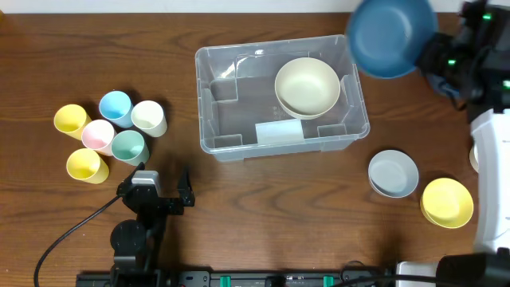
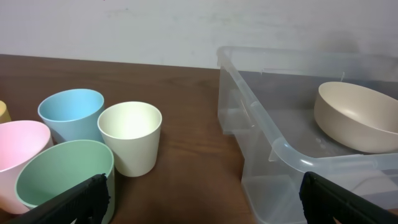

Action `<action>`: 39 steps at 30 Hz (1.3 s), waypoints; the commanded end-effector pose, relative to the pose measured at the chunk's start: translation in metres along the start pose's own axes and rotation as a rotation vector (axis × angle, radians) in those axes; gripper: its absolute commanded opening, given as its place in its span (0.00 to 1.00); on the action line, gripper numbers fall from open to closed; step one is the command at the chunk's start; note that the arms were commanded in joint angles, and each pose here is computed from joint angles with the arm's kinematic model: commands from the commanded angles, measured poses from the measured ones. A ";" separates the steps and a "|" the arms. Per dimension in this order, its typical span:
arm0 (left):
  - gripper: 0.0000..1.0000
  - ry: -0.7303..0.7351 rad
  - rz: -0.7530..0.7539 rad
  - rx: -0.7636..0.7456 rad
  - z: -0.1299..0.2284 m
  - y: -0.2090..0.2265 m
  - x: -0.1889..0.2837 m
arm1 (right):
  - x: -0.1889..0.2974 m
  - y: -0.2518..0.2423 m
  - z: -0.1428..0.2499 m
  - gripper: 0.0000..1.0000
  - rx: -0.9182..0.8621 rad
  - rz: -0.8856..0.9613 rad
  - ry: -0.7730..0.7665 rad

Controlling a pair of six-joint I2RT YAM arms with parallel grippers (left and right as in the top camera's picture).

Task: Pack container
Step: 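Carry the blue bowl over the container and stack it in the cream bowl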

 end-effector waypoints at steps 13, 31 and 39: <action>0.98 0.039 -0.007 -0.005 0.011 0.004 -0.001 | -0.088 0.075 0.056 0.01 0.181 -0.051 0.261; 0.98 0.039 -0.008 -0.005 0.011 0.004 -0.001 | -0.134 0.075 0.093 0.43 0.176 -0.077 0.401; 0.98 0.039 -0.008 -0.005 0.011 0.004 -0.001 | -0.104 0.080 0.064 0.41 0.191 -0.109 0.336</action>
Point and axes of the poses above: each gripper's point midway between its finger pads, its own x axis back along the fingers, its own y axis along the line the jaws close on, z = x × y, the point moved 6 cm from there along x, back along the fingers, and after that the axes turned 14 degrees about x, right-handed, at the moved point
